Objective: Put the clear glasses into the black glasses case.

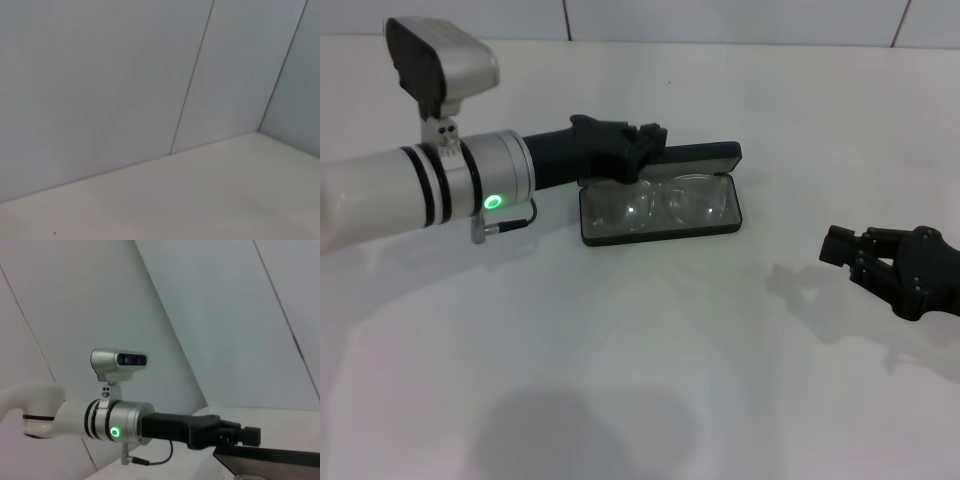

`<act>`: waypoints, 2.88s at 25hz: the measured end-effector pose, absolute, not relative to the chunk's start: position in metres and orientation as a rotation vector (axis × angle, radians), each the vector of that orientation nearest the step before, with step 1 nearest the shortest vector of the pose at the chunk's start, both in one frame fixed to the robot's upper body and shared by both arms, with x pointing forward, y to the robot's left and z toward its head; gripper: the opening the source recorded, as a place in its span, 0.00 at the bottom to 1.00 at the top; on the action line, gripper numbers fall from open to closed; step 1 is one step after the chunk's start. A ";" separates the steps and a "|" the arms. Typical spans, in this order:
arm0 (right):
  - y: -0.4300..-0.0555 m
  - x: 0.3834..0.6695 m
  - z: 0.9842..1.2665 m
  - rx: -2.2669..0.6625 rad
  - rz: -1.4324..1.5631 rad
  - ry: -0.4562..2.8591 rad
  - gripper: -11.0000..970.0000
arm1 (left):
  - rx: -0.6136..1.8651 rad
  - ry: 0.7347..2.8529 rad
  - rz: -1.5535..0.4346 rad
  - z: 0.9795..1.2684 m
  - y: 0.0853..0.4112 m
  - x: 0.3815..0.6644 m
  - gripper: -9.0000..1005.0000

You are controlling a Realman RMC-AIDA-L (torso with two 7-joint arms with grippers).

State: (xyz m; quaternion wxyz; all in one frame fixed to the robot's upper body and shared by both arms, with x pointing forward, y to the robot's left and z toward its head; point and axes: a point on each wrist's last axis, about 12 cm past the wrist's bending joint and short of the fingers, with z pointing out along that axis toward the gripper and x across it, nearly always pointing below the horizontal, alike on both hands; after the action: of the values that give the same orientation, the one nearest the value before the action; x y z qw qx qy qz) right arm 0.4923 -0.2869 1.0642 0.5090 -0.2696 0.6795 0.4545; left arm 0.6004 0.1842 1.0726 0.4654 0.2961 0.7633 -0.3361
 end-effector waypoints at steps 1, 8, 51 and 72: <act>-0.287 0.492 1.064 -0.649 1.095 1.637 0.14 | 0.727 1.874 -0.825 1.073 0.184 0.600 0.09; -0.287 0.493 1.065 -0.650 1.096 1.636 0.14 | 0.714 1.905 -0.818 1.068 0.183 0.599 0.10; -0.276 0.509 1.120 -1.138 1.006 1.411 0.46 | 0.926 1.462 -1.052 1.085 0.261 0.474 0.69; -0.250 0.513 1.108 -1.290 1.001 1.434 0.91 | 1.066 1.390 -1.117 1.086 0.274 0.450 0.88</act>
State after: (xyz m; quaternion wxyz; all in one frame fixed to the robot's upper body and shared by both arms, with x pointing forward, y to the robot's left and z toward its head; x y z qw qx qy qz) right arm 0.5131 -0.2496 1.1078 0.4658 -0.5253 0.5839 0.4076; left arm 0.4496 0.2738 1.0862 0.5072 0.4424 0.5765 -0.4634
